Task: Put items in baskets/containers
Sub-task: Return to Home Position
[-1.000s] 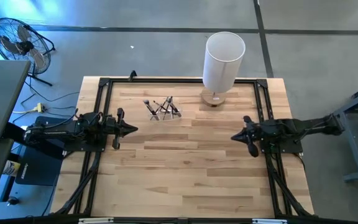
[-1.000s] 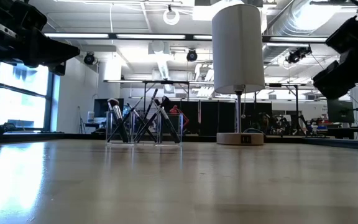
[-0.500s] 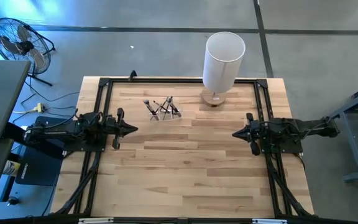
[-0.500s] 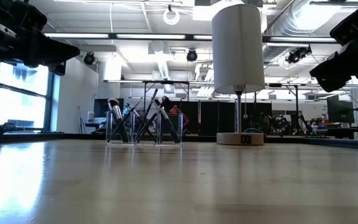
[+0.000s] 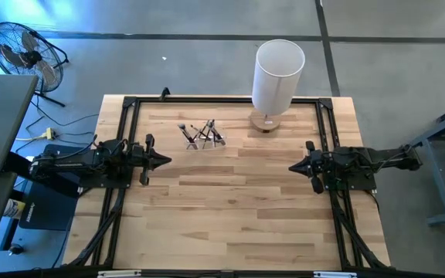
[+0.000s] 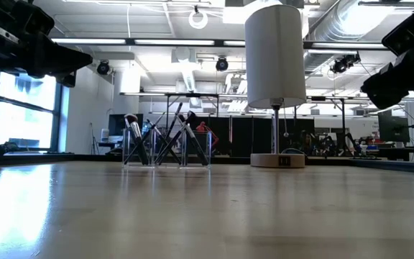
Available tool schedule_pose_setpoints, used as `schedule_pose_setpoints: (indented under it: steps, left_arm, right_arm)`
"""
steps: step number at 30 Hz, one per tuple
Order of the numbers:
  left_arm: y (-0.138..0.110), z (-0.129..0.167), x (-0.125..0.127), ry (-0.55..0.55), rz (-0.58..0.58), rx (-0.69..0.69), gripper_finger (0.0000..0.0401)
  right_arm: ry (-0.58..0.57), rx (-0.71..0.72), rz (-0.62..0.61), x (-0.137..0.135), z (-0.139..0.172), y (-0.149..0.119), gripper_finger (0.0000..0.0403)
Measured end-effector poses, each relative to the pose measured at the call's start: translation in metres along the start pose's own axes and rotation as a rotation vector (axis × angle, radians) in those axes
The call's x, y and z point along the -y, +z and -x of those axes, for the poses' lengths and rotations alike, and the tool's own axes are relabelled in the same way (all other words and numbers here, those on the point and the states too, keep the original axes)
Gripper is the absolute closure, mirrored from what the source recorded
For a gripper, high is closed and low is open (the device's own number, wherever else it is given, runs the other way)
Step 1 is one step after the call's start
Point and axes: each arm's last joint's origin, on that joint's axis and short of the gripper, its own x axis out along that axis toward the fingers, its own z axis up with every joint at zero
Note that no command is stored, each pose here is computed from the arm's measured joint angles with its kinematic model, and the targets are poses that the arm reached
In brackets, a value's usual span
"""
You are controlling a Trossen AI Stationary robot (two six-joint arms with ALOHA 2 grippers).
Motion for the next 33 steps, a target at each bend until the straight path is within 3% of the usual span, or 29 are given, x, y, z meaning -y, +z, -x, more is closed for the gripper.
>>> schedule_pose_setpoints:
  steps: [33]
  left_arm:
    - [0.0000, 0.0000, 0.0001, -0.003, 0.000, 0.000, 0.0401]
  right_arm:
    - [0.004, 0.029, -0.005, -0.0005, 0.0000, 0.0028, 0.0396]
